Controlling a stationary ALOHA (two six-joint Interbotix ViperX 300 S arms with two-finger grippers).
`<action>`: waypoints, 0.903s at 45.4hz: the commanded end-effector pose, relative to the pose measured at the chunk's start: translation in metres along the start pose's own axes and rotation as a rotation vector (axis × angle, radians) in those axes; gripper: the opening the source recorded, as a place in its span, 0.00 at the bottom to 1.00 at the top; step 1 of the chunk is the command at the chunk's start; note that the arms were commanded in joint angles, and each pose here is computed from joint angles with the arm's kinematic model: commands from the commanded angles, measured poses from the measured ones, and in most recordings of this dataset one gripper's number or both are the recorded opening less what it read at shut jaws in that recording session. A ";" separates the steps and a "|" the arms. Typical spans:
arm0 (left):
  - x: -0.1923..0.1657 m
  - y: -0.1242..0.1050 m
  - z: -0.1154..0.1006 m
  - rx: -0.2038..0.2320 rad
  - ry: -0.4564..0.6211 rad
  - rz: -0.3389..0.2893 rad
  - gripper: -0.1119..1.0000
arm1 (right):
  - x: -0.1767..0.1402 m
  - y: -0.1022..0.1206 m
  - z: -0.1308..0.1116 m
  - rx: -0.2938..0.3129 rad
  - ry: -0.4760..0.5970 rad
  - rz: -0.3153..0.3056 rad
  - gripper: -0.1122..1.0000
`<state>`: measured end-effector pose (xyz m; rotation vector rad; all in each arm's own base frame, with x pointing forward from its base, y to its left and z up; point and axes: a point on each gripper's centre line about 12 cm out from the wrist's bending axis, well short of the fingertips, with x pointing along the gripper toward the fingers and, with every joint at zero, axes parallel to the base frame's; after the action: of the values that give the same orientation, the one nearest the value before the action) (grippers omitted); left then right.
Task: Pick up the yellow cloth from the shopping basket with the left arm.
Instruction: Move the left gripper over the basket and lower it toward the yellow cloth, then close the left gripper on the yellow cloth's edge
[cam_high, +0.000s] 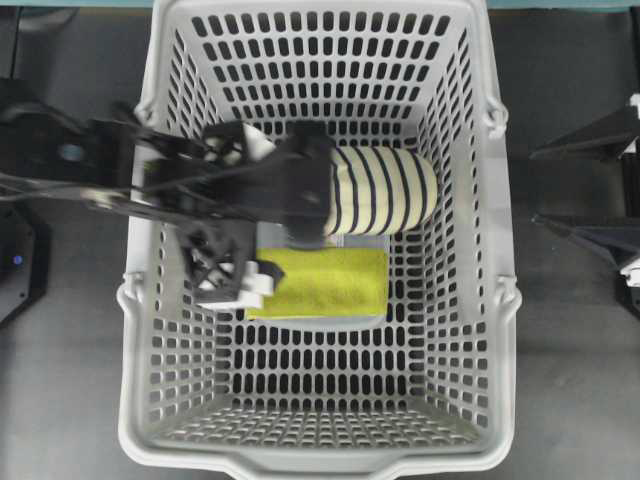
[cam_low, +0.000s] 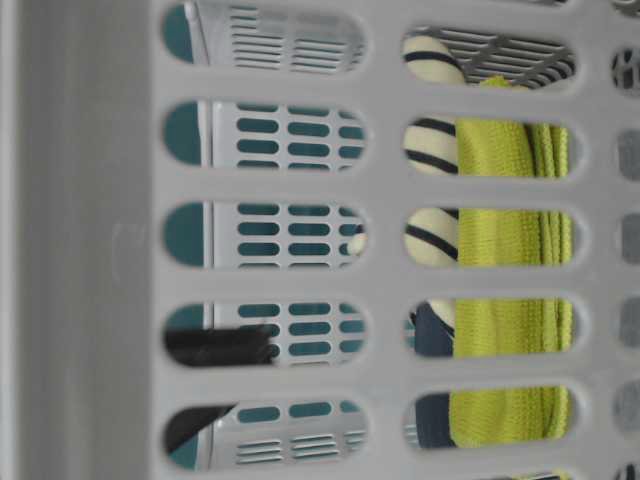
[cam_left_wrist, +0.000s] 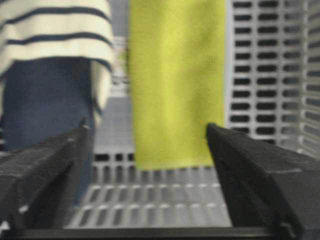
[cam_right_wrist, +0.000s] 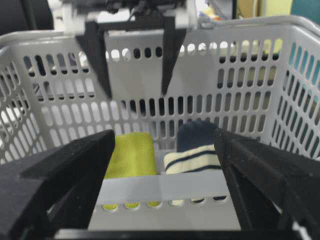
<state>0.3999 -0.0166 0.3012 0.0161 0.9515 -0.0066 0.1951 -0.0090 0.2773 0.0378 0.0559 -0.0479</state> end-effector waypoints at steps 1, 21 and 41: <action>0.011 -0.010 0.018 0.016 -0.008 -0.011 0.90 | 0.001 0.000 0.009 0.005 -0.026 -0.003 0.79; 0.101 -0.018 -0.011 0.007 0.191 -0.007 0.90 | -0.001 0.000 0.007 0.005 -0.025 -0.001 0.79; 0.114 -0.018 -0.029 -0.002 0.197 -0.009 0.88 | -0.001 0.000 0.006 0.005 -0.022 -0.001 0.79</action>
<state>0.4447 -0.0355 0.1946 0.0014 1.1415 -0.0101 0.1934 -0.0089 0.2794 0.0376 0.0452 -0.0477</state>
